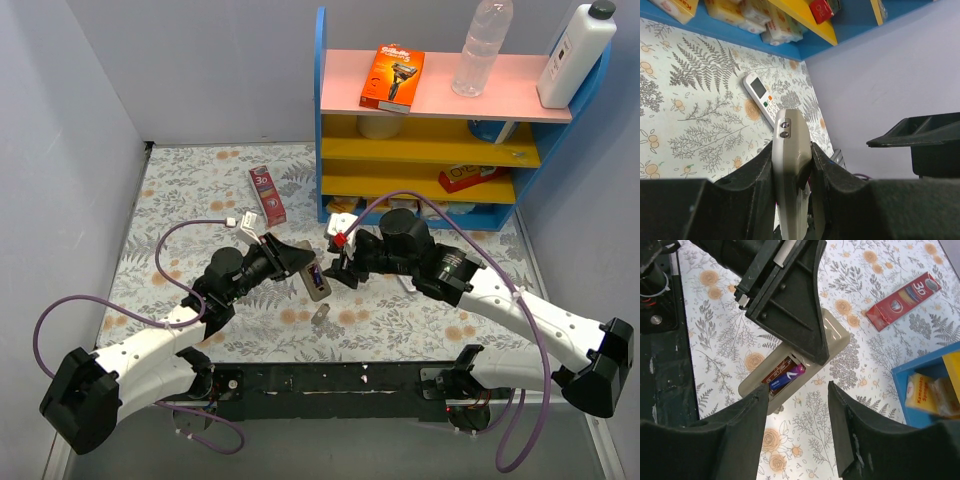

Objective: Load the batteries into the remote control

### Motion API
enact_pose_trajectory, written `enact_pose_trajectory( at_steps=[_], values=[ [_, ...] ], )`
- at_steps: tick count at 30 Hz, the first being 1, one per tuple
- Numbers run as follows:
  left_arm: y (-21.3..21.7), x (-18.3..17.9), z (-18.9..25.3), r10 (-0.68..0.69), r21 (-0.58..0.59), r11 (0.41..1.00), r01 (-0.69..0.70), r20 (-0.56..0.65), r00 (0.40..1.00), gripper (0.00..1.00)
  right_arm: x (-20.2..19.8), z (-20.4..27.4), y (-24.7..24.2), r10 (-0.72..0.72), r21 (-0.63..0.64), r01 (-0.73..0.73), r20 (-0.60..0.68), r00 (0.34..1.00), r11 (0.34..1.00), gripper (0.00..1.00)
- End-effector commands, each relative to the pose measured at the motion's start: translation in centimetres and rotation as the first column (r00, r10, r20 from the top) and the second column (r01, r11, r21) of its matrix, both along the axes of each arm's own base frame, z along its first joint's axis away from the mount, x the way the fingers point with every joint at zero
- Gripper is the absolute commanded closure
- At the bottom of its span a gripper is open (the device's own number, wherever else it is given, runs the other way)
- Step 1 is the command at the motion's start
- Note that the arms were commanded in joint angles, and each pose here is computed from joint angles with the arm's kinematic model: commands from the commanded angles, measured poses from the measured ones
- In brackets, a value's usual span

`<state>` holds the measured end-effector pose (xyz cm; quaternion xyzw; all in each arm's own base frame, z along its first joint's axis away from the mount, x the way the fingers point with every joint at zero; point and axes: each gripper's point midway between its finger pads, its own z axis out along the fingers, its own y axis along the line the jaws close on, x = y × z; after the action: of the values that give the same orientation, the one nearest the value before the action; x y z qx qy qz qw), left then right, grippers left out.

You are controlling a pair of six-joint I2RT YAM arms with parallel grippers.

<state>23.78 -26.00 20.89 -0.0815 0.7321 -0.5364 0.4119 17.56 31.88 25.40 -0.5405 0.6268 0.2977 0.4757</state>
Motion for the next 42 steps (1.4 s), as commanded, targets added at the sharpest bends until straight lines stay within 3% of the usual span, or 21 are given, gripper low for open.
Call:
enact_pose_trajectory(
  at_steps=[1, 5, 9, 23, 42],
  values=[
    [-0.6, -1.1, 2.9, -0.073, -0.022, 0.997, 0.075, 0.084, 0.994, 1.00, -0.1, 3.2, 1.0, 0.118, 0.039, -0.123, 0.122, 0.986, 0.992, 0.46],
    [-0.9, -1.5, 3.0, -0.106, -0.017, 0.994, 0.108, 0.091, 0.990, 1.00, -0.5, 3.5, 1.7, 0.163, 0.047, -0.169, 0.115, 0.980, 0.984, 0.63],
    [-1.1, -1.7, 3.5, -0.127, -0.013, 0.992, 0.129, 0.106, 0.986, 1.00, -0.7, 3.1, 2.0, 0.186, 0.044, -0.191, 0.098, 0.978, 0.981, 0.74],
    [-1.5, -1.9, 3.9, -0.157, -0.012, 0.987, 0.160, 0.122, 0.980, 1.00, -0.3, 1.1, 2.1, 0.168, -0.004, -0.168, 0.043, 0.985, 0.986, 0.76],
    [-1.6, -1.7, 4.3, -0.152, -0.016, 0.988, 0.155, 0.126, 0.980, 1.00, 0.3, -1.1, 1.7, 0.140, -0.073, -0.139, 0.010, 0.990, 0.988, 0.68]
  ],
)
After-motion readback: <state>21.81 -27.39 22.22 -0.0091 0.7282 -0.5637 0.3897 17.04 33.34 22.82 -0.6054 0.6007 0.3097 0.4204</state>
